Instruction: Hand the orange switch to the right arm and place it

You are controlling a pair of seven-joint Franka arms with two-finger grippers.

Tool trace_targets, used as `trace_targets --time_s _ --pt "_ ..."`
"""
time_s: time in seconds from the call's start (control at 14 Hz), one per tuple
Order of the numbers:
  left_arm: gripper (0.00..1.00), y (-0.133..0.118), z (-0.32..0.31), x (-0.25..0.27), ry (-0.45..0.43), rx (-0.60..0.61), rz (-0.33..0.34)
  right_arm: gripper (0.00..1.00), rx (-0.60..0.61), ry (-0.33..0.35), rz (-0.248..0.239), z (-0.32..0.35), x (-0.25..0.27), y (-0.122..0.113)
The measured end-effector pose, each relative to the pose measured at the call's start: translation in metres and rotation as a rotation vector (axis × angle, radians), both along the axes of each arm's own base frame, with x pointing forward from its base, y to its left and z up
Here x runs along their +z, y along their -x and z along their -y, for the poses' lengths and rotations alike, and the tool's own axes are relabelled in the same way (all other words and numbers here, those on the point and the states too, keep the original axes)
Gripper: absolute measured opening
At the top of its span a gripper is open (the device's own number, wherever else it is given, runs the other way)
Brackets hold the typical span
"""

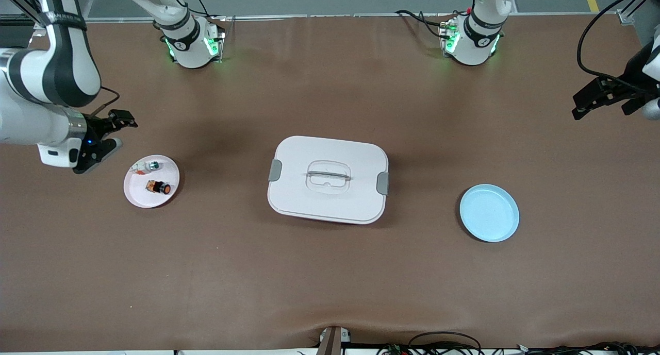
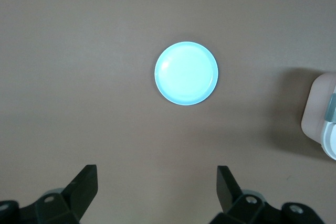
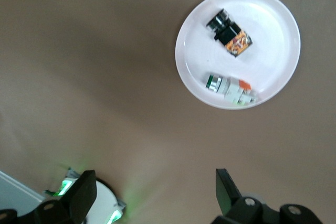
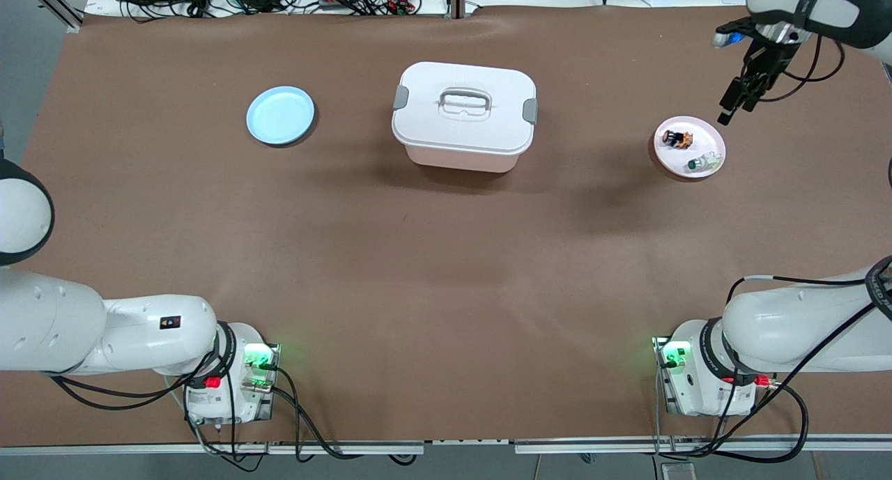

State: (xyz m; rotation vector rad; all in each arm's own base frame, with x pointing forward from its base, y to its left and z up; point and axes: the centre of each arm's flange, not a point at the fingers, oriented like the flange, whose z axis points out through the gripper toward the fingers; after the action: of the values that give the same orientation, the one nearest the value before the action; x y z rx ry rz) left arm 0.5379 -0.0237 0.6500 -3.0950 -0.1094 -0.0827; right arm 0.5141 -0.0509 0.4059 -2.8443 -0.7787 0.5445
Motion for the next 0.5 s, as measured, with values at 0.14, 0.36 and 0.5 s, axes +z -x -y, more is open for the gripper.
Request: trace_targets --time_s 0.14,0.36,0.5 --pt "1.00 0.000 0.000 0.001 0.000 0.000 0.002 1.00 -0.092 0.037 -0.027 0.000 0.022 0.000" --pt "1.00 0.000 0.000 0.004 0.000 0.001 0.016 1.00 -0.207 0.086 -0.067 0.001 0.045 0.000" --pt "1.00 0.000 0.000 0.004 0.000 0.001 0.022 1.00 -0.301 0.129 -0.089 0.000 0.064 0.000"
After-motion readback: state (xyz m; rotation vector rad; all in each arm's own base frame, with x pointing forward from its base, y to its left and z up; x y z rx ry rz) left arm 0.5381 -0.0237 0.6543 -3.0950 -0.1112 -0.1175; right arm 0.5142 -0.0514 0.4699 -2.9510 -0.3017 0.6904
